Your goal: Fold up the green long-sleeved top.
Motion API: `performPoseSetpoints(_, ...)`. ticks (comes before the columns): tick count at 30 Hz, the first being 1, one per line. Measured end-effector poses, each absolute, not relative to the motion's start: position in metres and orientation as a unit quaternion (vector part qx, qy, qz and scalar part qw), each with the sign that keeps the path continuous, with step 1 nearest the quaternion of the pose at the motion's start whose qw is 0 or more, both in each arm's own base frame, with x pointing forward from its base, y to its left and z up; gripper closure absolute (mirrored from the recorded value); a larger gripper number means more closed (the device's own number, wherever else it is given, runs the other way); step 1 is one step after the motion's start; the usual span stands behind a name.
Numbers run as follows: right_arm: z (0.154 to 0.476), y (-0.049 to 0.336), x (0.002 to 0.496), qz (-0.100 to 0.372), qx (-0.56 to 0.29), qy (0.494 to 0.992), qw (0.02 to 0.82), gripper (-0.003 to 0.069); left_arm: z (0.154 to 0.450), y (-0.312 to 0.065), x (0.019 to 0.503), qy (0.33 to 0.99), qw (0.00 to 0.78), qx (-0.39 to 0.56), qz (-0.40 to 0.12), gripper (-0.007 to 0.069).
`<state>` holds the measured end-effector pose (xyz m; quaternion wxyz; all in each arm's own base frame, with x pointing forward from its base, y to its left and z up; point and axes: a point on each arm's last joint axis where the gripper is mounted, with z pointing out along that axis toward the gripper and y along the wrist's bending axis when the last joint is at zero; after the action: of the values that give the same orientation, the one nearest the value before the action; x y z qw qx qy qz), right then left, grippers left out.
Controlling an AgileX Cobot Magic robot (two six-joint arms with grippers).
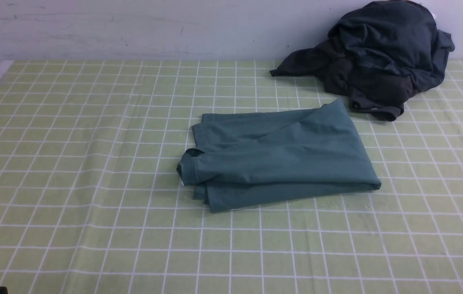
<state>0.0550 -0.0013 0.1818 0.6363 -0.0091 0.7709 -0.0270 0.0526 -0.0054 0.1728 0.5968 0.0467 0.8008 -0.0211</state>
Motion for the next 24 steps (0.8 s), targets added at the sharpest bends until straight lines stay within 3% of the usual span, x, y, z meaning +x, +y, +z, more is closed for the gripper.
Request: performPoseSetpoints(24,0.1821,-0.0012,0.0550,-0.026,-0.008,0.771,0.637,0.0671,0.1729,-0.0055,0.0526,0.800,0.597,0.054,-0.017,0.0628)
